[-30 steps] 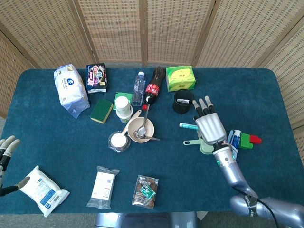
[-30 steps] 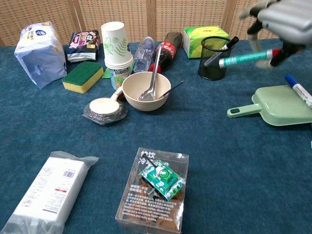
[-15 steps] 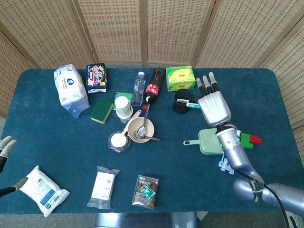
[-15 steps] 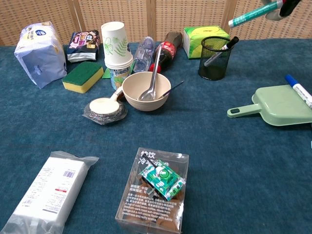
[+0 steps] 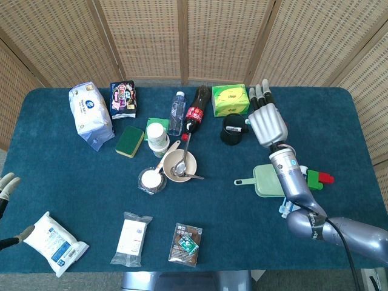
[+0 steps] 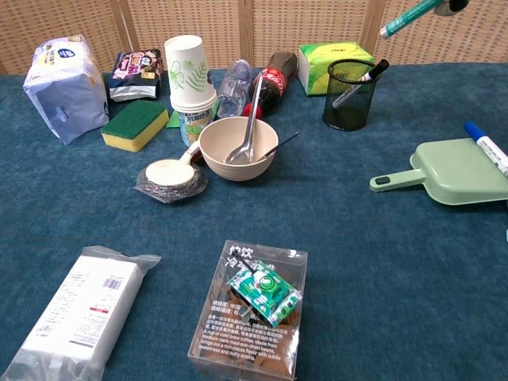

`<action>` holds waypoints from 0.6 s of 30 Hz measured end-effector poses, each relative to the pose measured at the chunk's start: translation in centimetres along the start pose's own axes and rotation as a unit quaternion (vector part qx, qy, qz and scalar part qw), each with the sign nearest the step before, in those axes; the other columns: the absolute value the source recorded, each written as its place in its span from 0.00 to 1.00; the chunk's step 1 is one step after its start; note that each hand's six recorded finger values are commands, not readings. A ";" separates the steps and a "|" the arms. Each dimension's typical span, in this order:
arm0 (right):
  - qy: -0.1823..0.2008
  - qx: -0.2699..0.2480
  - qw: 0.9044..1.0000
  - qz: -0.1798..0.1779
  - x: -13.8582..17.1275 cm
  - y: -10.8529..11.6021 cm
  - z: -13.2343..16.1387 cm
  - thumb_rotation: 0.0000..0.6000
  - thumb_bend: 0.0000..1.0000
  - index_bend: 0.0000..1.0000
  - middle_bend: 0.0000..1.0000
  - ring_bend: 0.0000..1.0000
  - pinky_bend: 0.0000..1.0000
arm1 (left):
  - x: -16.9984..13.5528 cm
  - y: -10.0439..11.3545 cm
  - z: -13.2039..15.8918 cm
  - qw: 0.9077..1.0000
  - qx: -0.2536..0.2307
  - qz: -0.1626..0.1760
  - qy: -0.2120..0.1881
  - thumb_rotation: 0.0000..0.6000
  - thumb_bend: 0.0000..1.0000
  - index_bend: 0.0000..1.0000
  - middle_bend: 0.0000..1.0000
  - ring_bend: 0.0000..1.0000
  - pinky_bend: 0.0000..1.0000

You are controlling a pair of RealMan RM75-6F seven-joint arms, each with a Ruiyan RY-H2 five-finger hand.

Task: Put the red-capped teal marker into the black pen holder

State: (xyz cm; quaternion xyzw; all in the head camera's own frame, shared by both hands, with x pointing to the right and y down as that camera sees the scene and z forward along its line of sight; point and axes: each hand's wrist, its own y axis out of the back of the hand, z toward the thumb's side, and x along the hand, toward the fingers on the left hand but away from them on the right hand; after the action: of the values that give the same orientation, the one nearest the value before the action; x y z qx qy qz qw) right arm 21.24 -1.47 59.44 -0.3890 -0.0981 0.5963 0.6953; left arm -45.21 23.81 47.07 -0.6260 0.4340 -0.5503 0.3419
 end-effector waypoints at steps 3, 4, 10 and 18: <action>0.008 0.038 0.999 -0.005 -0.5 0.3 0.7 1.00 0.37 0.61 0.05 0.00 0.10 | 0.0 0.0 0.0 1.000 -0.001 -0.001 0.001 1.00 0.18 0.00 0.00 0.00 0.00; 0.012 0.051 0.999 -0.006 -0.8 0.3 1.1 1.00 0.37 0.61 0.05 0.00 0.11 | 0.0 0.0 0.0 1.000 -0.002 -0.002 0.001 1.00 0.18 0.00 0.00 0.00 0.00; 0.028 0.076 0.997 0.002 -1.3 0.2 3.5 1.00 0.36 0.60 0.05 0.00 0.11 | 0.1 0.2 -0.3 1.000 -0.008 0.000 0.004 1.00 0.18 0.00 0.00 0.00 0.00; 0.041 0.096 0.995 -0.004 -1.9 1.2 6.0 1.00 0.36 0.60 0.05 0.00 0.14 | 0.1 0.4 -0.5 1.000 -0.014 -0.002 0.005 1.00 0.18 0.00 0.00 0.00 0.00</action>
State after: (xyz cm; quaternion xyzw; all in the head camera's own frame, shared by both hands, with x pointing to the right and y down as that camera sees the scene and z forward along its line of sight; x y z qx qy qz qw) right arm 16.19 -0.69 63.30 -0.3439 -0.0136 0.5839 0.7352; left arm -45.79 23.58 46.87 -0.6289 0.4423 -0.5478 0.3299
